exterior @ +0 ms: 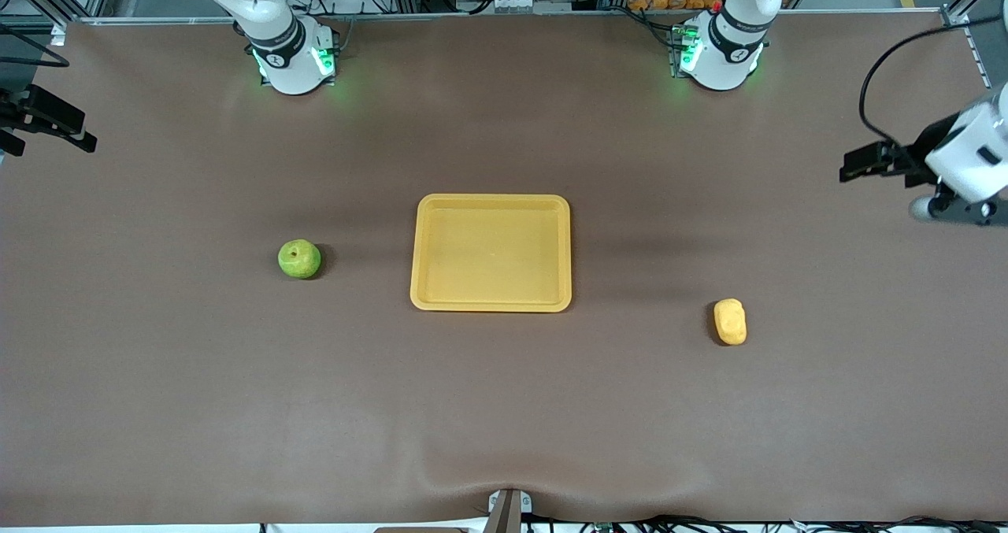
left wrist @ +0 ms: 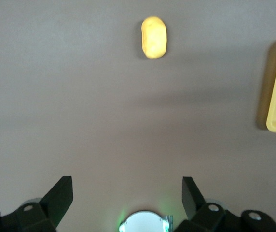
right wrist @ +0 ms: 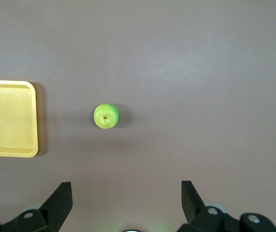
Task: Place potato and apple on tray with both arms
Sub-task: 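Reach the left gripper down over the yellow potato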
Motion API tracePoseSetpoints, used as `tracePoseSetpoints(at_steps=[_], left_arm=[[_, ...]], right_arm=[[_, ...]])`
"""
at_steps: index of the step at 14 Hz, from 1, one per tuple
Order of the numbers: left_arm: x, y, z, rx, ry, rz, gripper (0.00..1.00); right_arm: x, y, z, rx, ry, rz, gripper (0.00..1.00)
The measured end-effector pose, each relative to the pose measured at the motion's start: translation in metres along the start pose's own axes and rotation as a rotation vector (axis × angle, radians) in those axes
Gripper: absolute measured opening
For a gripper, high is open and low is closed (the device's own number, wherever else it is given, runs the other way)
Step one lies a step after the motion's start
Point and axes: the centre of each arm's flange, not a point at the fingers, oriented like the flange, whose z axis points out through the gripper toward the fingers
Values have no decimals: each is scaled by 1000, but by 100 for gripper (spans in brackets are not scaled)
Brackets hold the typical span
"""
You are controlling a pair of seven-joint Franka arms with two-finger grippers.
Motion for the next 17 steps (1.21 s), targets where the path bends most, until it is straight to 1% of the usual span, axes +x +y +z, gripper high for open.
tracePoseSetpoints(at_steps=[2,6,10,15,17], left_arm=[[25,-1,26,-2,16,-51,100],[61,3,81,-6,-3,-89,100],[79,4,115,-8,-23,-97,100],[107,20,185,-11,-32,-100,100],[110,25,197,-10,-32,-105,100]], right_arm=[[2,1,6,0,-13,1,100],[7,4,15,0,-28,6,100],[8,7,17,0,-31,12,100],[12,19,24,2,-45,34,100],[14,19,28,2,-52,34,100]])
